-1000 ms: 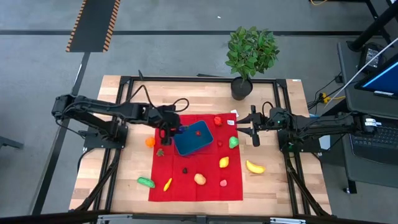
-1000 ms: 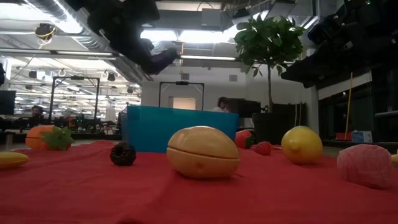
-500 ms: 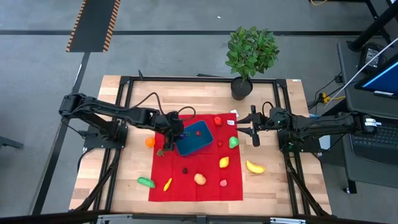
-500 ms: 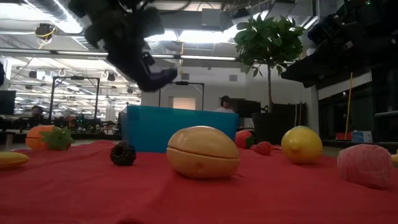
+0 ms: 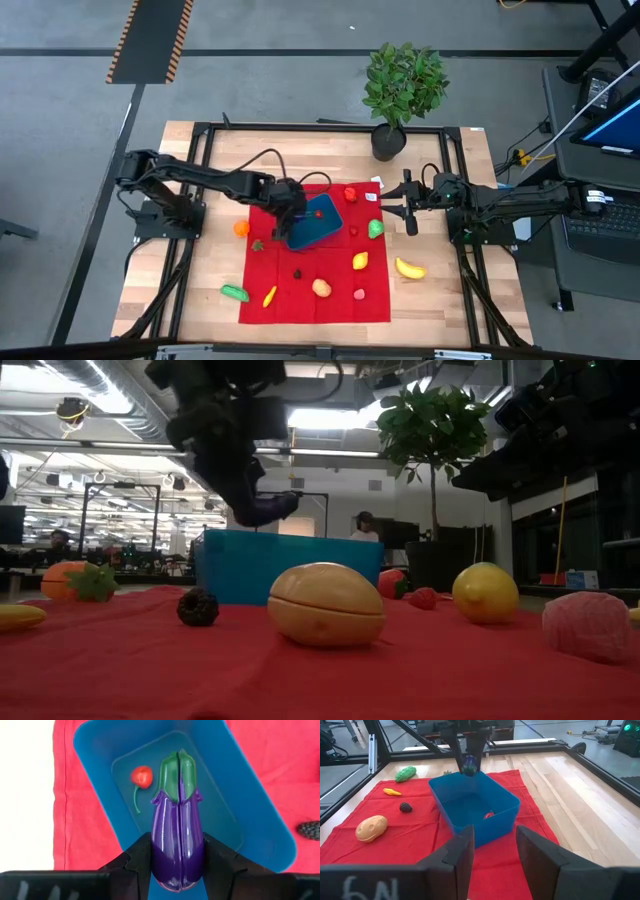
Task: Pick and placing Produce into tupperware
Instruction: Put the eggplant into the blue bin
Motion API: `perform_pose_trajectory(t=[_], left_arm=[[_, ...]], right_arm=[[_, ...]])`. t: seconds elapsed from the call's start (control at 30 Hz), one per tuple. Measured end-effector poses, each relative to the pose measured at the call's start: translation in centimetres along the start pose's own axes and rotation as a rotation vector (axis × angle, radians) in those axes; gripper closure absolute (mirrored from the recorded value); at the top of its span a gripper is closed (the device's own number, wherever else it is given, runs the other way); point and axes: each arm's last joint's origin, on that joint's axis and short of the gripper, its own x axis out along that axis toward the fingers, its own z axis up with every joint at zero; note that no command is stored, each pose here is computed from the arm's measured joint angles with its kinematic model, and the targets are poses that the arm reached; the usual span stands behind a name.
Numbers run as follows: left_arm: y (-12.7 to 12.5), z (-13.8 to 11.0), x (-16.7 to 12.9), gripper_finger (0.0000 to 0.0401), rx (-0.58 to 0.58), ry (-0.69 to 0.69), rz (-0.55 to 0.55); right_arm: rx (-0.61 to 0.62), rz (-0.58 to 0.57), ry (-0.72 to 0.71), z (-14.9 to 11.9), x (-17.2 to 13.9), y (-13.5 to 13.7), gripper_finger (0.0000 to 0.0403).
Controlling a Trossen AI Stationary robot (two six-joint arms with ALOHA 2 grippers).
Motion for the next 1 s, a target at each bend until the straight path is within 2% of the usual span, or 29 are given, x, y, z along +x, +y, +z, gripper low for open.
perform_pose_trajectory(t=[0.23,0.53,0.8,1.0], left_arm=[[0.0,0.4,1.0,0.0275,0.001,0.095,0.005],[-0.3,0.3,1.3,0.0277,-0.035,0.112,0.005],[-1.5,0.2,1.5,0.0277,-0.008,0.132,0.009],[-1.7,-0.1,2.8,0.0277,-0.018,0.175,0.018]], right_arm=[[0.001,0.000,0.012,-0.1,0.0,0.0,0.0254],[0.001,0.000,0.020,-0.2,0.0,0.0,0.0254],[0.001,0.000,0.020,-0.2,0.0,0.0,0.0254],[0.001,0.000,0.020,-0.2,0.0,0.0,0.0254]])
